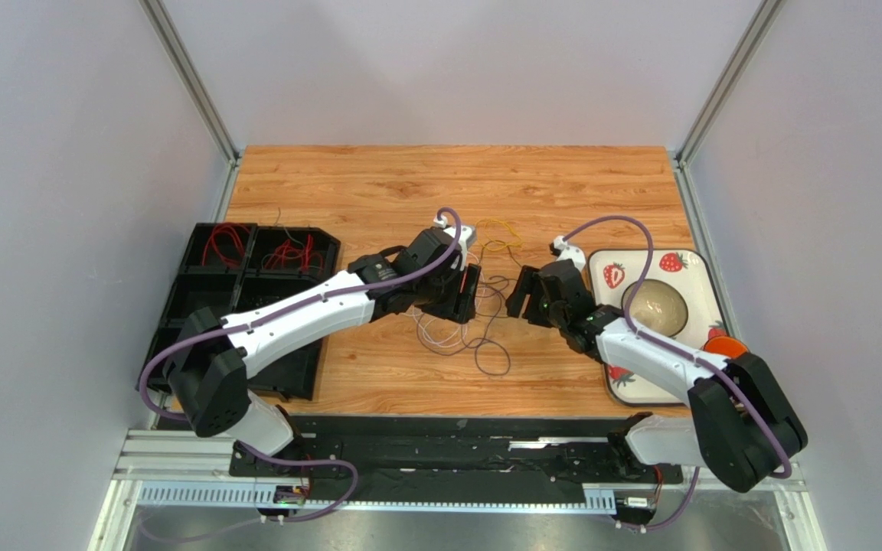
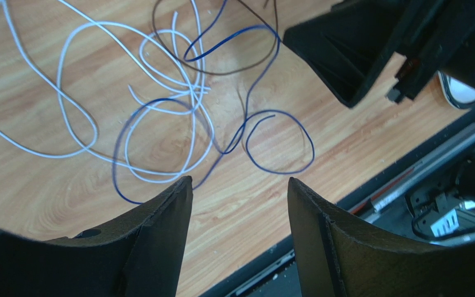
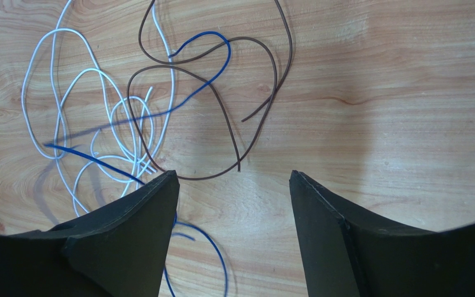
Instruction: Untangle the cables
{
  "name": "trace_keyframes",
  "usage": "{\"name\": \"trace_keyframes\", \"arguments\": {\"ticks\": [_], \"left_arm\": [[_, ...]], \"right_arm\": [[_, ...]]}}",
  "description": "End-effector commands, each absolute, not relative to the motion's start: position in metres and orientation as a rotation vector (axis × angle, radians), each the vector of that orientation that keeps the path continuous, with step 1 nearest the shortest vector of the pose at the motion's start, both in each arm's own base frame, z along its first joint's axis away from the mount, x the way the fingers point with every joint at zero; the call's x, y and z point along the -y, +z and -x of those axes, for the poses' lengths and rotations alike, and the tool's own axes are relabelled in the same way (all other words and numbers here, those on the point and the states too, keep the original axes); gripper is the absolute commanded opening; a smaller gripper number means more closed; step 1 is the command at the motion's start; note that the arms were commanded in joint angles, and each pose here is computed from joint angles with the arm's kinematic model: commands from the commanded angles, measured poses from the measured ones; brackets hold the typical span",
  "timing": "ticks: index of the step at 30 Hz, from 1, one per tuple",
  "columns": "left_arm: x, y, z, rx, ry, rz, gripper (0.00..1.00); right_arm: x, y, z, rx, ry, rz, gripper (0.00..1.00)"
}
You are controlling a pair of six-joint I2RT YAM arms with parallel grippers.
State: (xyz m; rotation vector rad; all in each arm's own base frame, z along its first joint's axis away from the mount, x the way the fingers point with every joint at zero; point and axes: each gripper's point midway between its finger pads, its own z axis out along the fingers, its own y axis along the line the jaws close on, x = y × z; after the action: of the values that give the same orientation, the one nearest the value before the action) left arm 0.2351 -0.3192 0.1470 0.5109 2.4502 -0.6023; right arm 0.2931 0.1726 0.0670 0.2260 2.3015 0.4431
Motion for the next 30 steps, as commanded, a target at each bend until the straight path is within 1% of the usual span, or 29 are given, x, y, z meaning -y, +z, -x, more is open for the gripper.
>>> {"name": "trace_keyframes", "arguments": {"ticks": [1, 2, 6, 10, 12, 13, 14, 16, 17, 19, 20, 24, 26, 30], "left_arm": [[0.319, 0.147, -0.252, -2.427, -0.486, -0.510, 0.65], [0.319, 0.140, -0.254, -2.437, -0.464, -0.508, 0.65], [0.311, 0.127, -0.270, -2.445, -0.311, -0.500, 0.63], [0.306, 0.136, -0.273, -2.411, -0.314, -0.480, 0.63], [0.301, 0.147, -0.272, -2.384, -0.350, -0.446, 0.63], [0.294, 0.141, -0.268, -2.400, -0.345, -0.424, 0.63], [0.287, 0.149, -0.268, -2.390, -0.369, -0.393, 0.63], [0.272, 0.143, -0.260, -2.420, -0.381, -0.356, 0.63], [0.263, 0.154, -0.260, -2.403, -0.411, -0.325, 0.63], [0.248, 0.153, -0.251, -2.420, -0.395, -0.320, 0.62], [0.241, 0.166, -0.247, -2.394, -0.408, -0.316, 0.62], [0.205, 0.186, -0.224, -2.390, -0.335, -0.322, 0.62], [0.187, 0.204, -0.219, -2.339, -0.309, -0.300, 0.61], [0.148, 0.216, -0.208, -2.296, -0.193, -0.284, 0.63]], "right_arm": [[-0.176, 0.088, -0.300, -2.195, 0.526, -0.209, 0.72], [-0.186, 0.097, -0.298, -2.171, 0.607, -0.143, 0.76], [-0.208, 0.102, -0.289, -2.188, 0.770, 0.029, 0.78], [-0.236, 0.119, -0.287, -2.172, 0.922, 0.162, 0.79], [-0.249, 0.118, -0.283, -2.192, 0.976, 0.230, 0.79], [-0.253, 0.104, -0.281, -2.254, 0.963, 0.247, 0.79], [-0.259, 0.107, -0.287, -2.254, 0.953, 0.257, 0.79], [-0.268, 0.093, -0.284, -2.306, 0.937, 0.300, 0.79], [-0.272, 0.097, -0.290, -2.296, 0.922, 0.303, 0.79], [-0.278, 0.095, -0.290, -2.305, 0.908, 0.331, 0.79], [-0.279, 0.089, -0.293, -2.320, 0.888, 0.328, 0.79], [-0.287, 0.081, -0.299, -2.364, 0.860, 0.360, 0.79], [-0.292, 0.077, -0.297, -2.382, 0.847, 0.392, 0.79], [-0.304, 0.071, -0.292, -2.402, 0.802, 0.473, 0.79]]}}
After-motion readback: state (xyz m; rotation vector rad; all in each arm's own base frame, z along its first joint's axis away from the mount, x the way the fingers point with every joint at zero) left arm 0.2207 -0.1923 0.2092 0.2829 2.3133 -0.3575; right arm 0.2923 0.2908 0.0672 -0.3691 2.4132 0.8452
